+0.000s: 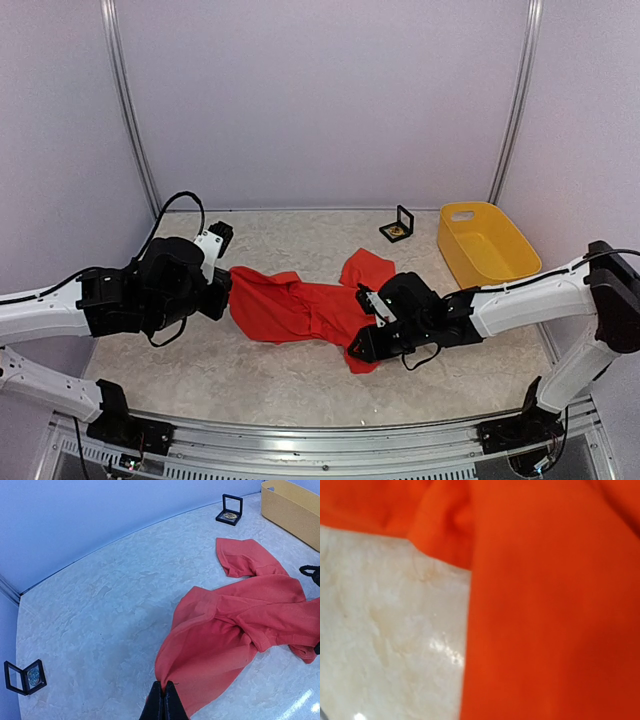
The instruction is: Pin the brooch onto the clothing
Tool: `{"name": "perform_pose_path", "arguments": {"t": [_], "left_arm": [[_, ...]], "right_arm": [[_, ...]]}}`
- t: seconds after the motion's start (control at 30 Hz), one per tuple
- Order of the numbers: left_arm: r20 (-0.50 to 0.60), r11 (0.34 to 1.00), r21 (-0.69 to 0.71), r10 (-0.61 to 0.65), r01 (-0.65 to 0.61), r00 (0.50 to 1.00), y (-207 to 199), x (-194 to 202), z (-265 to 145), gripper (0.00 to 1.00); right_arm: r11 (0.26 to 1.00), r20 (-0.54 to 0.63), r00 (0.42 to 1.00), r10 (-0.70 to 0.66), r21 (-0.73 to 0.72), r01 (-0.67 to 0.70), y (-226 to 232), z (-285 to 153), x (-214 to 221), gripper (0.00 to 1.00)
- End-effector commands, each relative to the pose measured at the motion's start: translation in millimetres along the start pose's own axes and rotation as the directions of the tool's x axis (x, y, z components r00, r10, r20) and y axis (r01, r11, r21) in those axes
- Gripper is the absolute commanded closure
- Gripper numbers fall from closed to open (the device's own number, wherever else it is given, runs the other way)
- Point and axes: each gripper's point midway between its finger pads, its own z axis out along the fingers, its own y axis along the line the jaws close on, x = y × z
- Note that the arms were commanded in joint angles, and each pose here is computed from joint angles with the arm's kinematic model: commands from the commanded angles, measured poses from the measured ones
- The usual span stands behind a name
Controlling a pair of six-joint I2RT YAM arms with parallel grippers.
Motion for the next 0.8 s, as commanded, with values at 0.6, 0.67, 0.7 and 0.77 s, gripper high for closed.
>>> {"name": "perform_pose_path", "arguments": {"t": [0.6,0.67,0.7,0.77], "left_arm": [[0.372,0.978,-0.150,-0.081,0.146,0.925,106.3,-147.7,-159.7,1.00],[0.403,0.979,-0.164,-0.049,0.124,0.914,111.8,-168.4,-175.5,1.00],[0.417,0.977,-0.175,-0.041,0.125,0.908,116.2,-176.8,-182.9,1.00],[0.427,0.975,-0.201,-0.004,0.099,0.904,119.7,-189.7,-190.0,1.00]], "right_arm": [[0.943,0.591,0.783,-0.194,-0.106,0.314,113.4,-314.8,-131.6,1.00],[0.938,0.620,0.751,-0.228,-0.066,0.339,120.3,-338.7,-143.3,1.00],[0.939,0.642,0.728,-0.239,-0.038,0.342,124.0,-355.5,-152.6,1.00],[0.941,0.635,0.719,-0.284,0.042,0.335,122.1,-361.4,-166.1,1.00]]}}
